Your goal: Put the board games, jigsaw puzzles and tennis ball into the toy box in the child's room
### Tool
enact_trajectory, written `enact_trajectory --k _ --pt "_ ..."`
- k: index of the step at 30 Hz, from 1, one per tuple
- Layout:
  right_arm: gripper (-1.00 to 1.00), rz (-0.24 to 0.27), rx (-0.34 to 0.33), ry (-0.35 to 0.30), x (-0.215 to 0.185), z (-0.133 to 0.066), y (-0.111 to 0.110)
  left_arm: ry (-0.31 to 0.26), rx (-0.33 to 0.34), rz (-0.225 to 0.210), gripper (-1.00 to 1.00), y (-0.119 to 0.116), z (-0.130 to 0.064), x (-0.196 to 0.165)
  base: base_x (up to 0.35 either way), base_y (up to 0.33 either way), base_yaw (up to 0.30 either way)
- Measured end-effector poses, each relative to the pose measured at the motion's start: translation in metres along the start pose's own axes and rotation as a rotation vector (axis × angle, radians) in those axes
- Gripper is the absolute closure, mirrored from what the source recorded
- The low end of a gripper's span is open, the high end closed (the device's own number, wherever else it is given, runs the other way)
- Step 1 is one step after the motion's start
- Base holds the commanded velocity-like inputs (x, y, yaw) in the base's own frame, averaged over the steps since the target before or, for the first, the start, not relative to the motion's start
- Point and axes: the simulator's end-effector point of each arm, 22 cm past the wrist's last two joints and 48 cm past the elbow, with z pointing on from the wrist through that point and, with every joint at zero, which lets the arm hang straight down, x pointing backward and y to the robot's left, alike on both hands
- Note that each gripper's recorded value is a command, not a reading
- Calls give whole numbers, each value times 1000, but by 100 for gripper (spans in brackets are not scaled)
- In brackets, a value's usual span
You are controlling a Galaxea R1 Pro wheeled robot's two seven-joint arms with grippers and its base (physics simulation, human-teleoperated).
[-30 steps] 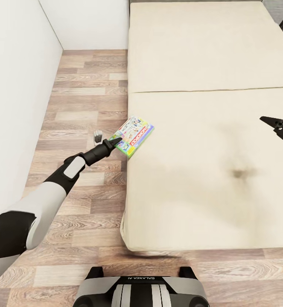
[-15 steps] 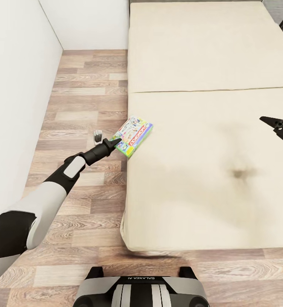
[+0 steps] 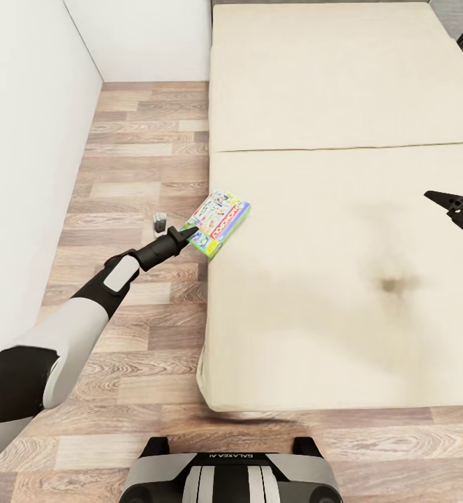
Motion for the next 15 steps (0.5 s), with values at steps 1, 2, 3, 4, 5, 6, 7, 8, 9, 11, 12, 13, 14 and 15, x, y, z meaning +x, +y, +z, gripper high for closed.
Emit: enact_trajectory --k 1,2,3,4,5,6,7,8,9,11,12,13,14,15 --pt "-100 0 0 0 0 0 0 0 0 0 100 0 0 0 0 0 0" --pt "-100 0 0 0 0 0 0 0 0 2 100 0 0 0 0 0 0" --pt "-100 0 0 0 0 0 0 0 1 3 100 0 0 0 0 0 0" --pt "-100 0 0 0 0 0 0 0 1 5 100 0 -1 0 0 0 0" --pt "-100 0 0 0 0 0 0 0 1 5 100 0 -1 0 0 0 0" --pt "-100 0 0 0 0 0 0 0 2 7 100 0 -1 0 0 0 0" --pt "-100 0 0 0 0 0 0 0 4 9 100 -1 -1 0 0 0 0" --pt "-100 0 0 0 0 0 0 2 5 12 100 -1 -1 0 0 0 0" --pt "-100 0 0 -1 0 0 0 5 7 14 100 -2 0 1 0 0 0" --pt "-100 0 0 -1 0 0 0 5 11 14 100 -4 0 0 0 0 0" --pt "-100 0 0 -1 0 0 0 6 14 15 100 -5 0 0 0 0 0" --pt "-100 0 0 -1 0 0 0 7 18 16 100 -7 1 0 0 0 0" --pt "-100 0 0 -1 0 0 0 7 18 17 100 -7 1 0 0 0 0" --pt "-100 0 0 -1 0 0 0 8 21 18 100 -8 1 0 0 0 0"
